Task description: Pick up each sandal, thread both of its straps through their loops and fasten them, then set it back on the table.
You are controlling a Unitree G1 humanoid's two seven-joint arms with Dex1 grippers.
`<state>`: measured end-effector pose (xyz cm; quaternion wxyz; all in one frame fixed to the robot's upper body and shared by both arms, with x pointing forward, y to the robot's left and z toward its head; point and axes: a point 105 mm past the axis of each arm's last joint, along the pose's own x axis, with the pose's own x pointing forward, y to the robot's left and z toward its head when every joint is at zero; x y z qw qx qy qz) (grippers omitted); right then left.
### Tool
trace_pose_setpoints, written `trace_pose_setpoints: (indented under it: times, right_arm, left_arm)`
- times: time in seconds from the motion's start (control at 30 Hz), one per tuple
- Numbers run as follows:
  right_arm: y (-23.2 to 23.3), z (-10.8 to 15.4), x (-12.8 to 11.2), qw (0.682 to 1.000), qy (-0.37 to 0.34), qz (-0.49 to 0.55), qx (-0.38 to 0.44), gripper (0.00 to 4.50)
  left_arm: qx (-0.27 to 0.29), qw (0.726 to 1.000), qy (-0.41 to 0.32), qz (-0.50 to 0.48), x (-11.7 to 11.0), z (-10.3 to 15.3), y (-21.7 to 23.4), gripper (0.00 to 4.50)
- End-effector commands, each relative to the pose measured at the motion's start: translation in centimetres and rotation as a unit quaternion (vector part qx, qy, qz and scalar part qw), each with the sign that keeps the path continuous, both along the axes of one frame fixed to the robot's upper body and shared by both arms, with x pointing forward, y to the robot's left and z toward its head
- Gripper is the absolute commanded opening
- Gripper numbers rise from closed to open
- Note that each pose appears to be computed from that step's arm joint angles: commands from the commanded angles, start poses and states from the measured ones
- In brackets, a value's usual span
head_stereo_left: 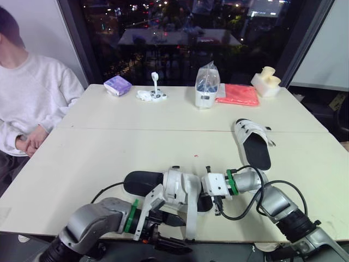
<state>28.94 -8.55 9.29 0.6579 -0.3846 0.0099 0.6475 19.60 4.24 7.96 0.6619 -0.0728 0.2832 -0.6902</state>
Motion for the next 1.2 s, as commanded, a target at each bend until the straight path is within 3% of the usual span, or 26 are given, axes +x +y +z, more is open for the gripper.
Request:
trace_pose_setpoints:
  times: [0.03, 0.13, 0.2, 0.3, 0.4, 0.47, 0.8, 0.9, 1.2]
  right_arm:
    - [-2.3, -2.4, -0.3, 0.997, 0.04, -0.027, -0.059, 0.0]
    - [-2.4, -2.5, -0.6, 0.997, 0.042, -0.031, -0.059, 0.0]
    - [-2.4, -2.5, -0.7, 0.997, 0.043, -0.032, -0.059, 0.0]
    - [-2.4, -2.6, -1.0, 0.997, 0.046, -0.033, -0.059, 0.0]
    - [-2.4, -2.7, -1.0, 0.997, 0.048, -0.035, -0.059, 0.0]
    - [-2.4, -2.6, -1.0, 0.996, 0.048, -0.035, -0.059, 0.0]
    - [-2.0, -2.7, -0.2, 0.997, 0.042, -0.034, -0.057, 0.0]
    - [-2.0, -2.7, 0.1, 0.997, 0.039, -0.034, -0.058, 0.0]
    - [-2.2, -2.7, 0.3, 0.997, 0.031, -0.036, -0.061, 0.0]
  left_arm:
    - [0.0, 1.0, -0.005, 0.004, 0.3, -0.1, -0.4, 3.62]
    - [0.0, 1.0, -0.001, 0.011, 0.8, -0.3, -0.9, 2.22]
    - [-0.002, 1.0, 0.002, 0.014, 1.0, -0.4, -1.1, 2.22]
    - [-0.007, 1.0, 0.004, 0.011, 1.2, -0.3, -1.5, 1.43]
    - [-0.004, 1.0, -0.001, 0.007, 1.3, 0.0, -1.5, 0.06]
    - [0.002, 1.0, -0.008, 0.003, 1.4, 0.2, -1.2, 0.06]
    - [-0.031, 0.993, -0.042, -0.102, 1.5, 6.2, 2.8, 0.06]
    - [-0.029, 0.992, -0.053, -0.107, 2.7, 7.6, 3.9, 0.06]
    - [0.009, 0.983, -0.114, -0.144, 6.8, 8.0, 6.3, 0.06]
